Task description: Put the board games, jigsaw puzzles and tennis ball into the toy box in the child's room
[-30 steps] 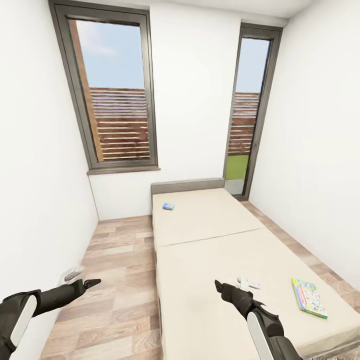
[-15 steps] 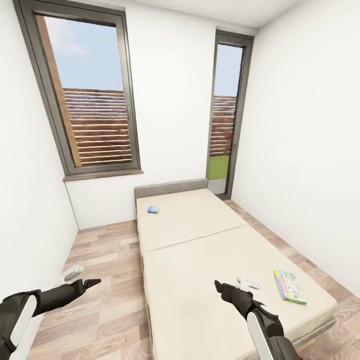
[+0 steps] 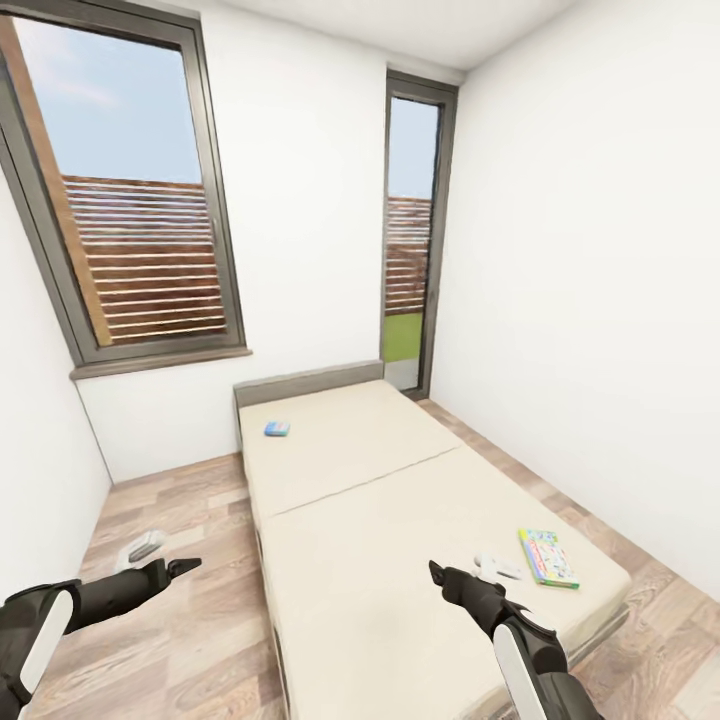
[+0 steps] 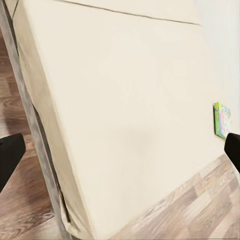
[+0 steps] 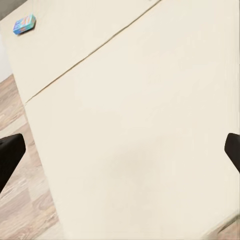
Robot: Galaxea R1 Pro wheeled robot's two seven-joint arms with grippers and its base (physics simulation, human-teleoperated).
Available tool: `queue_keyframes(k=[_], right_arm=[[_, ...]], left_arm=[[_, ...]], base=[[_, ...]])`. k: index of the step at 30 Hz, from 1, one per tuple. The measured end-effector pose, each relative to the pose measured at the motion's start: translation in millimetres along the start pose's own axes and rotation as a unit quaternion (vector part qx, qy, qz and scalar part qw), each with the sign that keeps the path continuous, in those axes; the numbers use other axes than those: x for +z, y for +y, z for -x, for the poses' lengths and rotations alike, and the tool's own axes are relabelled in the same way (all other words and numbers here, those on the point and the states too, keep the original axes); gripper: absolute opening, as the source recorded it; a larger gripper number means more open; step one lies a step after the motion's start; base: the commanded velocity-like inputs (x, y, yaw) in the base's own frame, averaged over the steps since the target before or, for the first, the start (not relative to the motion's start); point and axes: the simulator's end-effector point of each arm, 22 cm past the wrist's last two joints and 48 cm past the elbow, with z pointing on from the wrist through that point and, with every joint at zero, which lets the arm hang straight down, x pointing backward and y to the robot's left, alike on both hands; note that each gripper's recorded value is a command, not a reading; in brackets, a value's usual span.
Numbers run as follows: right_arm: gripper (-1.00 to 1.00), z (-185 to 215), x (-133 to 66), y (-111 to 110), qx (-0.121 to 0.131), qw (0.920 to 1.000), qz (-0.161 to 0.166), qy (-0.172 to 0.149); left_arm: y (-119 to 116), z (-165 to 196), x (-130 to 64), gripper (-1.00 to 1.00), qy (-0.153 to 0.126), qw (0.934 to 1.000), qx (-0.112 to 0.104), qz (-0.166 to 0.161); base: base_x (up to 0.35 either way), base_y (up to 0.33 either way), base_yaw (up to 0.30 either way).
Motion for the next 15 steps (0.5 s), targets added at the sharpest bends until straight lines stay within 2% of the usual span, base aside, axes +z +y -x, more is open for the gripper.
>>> queue_keyframes(k=[8,15], right_arm=[[1.0,2.6,-1.5,1.6,0.0,1.0,0.001,-0.003],[1.0,4.6,-2.8,2.8,-0.001,1.0,0.003,-0.005]], left_arm=[[-1.9,2.4,-1.9,1.0,-0.003,1.0,0.002,-0.001],[-3.5,3.8,-3.4,1.0,-0.005,1.0,0.003,-0.002]], base=[[0.003,0.212,-0.252],[0.001,0.109,-0.252]])
